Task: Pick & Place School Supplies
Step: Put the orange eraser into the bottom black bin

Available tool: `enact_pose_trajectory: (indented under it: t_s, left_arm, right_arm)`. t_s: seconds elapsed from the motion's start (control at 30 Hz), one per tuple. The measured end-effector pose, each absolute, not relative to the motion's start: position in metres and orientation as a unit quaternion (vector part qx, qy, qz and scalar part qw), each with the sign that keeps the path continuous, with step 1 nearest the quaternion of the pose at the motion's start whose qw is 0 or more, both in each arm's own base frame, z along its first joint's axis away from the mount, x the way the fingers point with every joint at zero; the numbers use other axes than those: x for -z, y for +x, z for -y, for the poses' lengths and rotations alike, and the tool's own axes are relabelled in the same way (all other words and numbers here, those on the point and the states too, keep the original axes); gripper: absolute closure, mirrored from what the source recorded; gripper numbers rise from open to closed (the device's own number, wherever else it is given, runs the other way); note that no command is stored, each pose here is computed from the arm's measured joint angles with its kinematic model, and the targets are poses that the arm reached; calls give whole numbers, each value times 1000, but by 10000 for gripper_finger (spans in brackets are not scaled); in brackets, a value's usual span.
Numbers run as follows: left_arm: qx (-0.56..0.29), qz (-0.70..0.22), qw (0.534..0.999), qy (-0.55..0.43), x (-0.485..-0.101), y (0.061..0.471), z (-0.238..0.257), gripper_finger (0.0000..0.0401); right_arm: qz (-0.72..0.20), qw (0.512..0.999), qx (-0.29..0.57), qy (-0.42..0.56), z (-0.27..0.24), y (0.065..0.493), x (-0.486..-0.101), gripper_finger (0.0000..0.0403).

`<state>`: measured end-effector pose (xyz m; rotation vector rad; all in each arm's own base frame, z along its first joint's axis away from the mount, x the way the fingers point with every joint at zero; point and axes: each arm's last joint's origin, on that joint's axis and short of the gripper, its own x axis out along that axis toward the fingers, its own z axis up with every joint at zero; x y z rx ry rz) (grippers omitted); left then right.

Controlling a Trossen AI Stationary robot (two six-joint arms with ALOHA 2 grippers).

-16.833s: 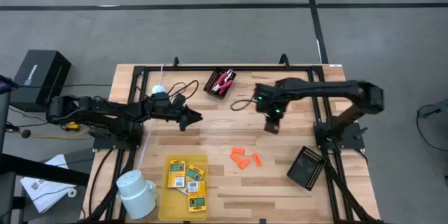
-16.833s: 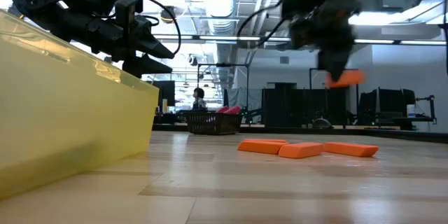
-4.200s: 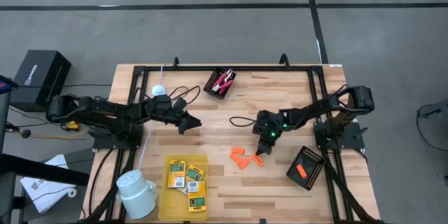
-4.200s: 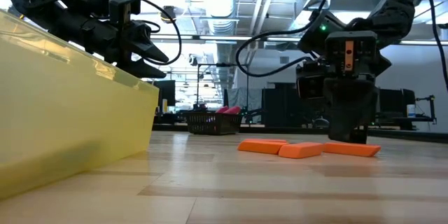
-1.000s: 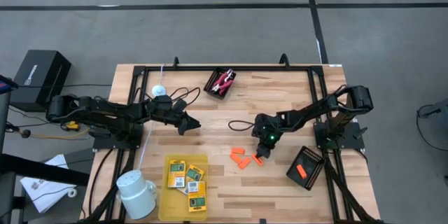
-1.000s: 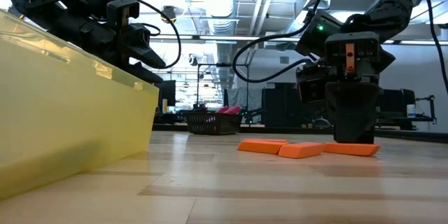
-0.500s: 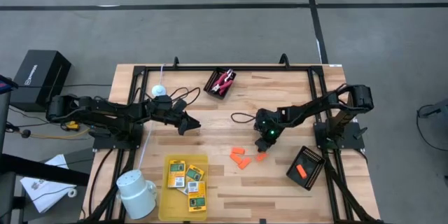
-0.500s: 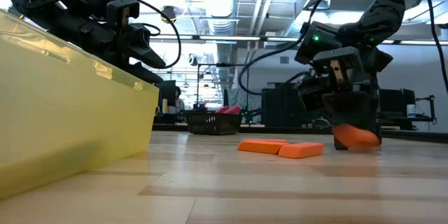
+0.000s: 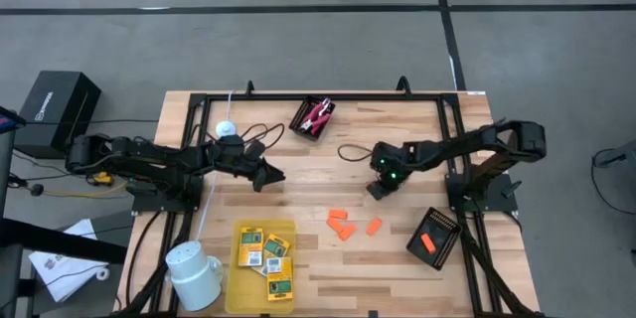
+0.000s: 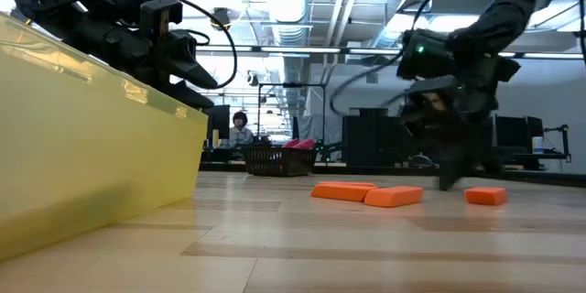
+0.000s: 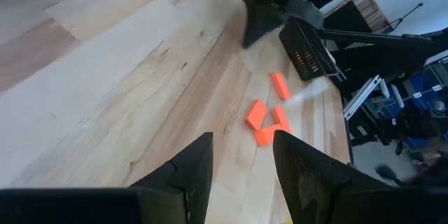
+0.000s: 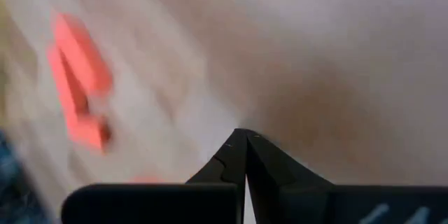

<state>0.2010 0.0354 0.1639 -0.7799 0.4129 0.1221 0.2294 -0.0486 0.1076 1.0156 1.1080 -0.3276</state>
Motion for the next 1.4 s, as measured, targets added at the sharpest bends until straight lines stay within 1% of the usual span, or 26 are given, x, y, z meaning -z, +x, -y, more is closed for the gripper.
enact_pose_trajectory:
  t_s: [0.07, 0.13, 0.17, 0.23, 0.3, 0.4, 0.5, 0.63, 0.73, 0.87, 0.97, 1.1, 1.2, 1.3, 1.4]
  left_arm:
    - [-58, -198, 906, -370, -164, 201, -36, 256]
    - [-51, -201, 909, -362, -164, 201, -36, 258]
    - [-41, -203, 911, -358, -164, 201, -35, 261]
    - [-3, -209, 916, -344, -169, 204, -33, 270]
    - [27, -206, 922, -327, -176, 208, -31, 284]
    - [40, -213, 928, -302, -179, 217, -30, 303]
    - [47, -227, 926, -297, -180, 236, -30, 310]
    - [91, -272, 914, -288, -171, 273, -21, 303]
    - [124, -304, 912, -247, -164, 306, -5, 295]
    - [137, -363, 906, -171, -159, 338, 21, 296]
    - [133, -386, 909, -82, -160, 354, 41, 309]
    - [113, -363, 925, -10, -168, 369, 56, 337]
    - [88, -362, 928, 4, -170, 371, 56, 362]
    - [80, -364, 928, 2, -169, 371, 53, 390]
    - [81, -364, 928, 2, -169, 371, 53, 397]
  right_arm:
    - [-416, 770, 148, 461, 53, 244, -120, 403]
    - [-322, 811, 106, 476, 51, 258, -143, 403]
    - [-284, 823, 76, 486, 48, 263, -156, 402]
    - [-234, 831, 24, 504, 43, 269, -172, 396]
    - [-182, 842, -1, 508, 41, 274, -189, 385]
    - [-110, 854, -41, 506, 40, 279, -223, 364]
    - [-84, 863, -65, 493, 36, 283, -246, 346]
    - [-17, 891, -87, 446, 34, 287, -285, 334]
    - [4, 905, -102, 412, 33, 289, -302, 332]
    - [34, 918, -118, 377, 30, 288, -324, 332]
    - [42, 927, -123, 352, 30, 286, -331, 332]
    - [55, 936, -131, 323, 28, 279, -339, 332]
    - [73, 942, -133, 300, 28, 272, -348, 332]
    - [90, 945, -130, 284, 28, 266, -354, 334]
    - [106, 946, -121, 282, 28, 260, -360, 338]
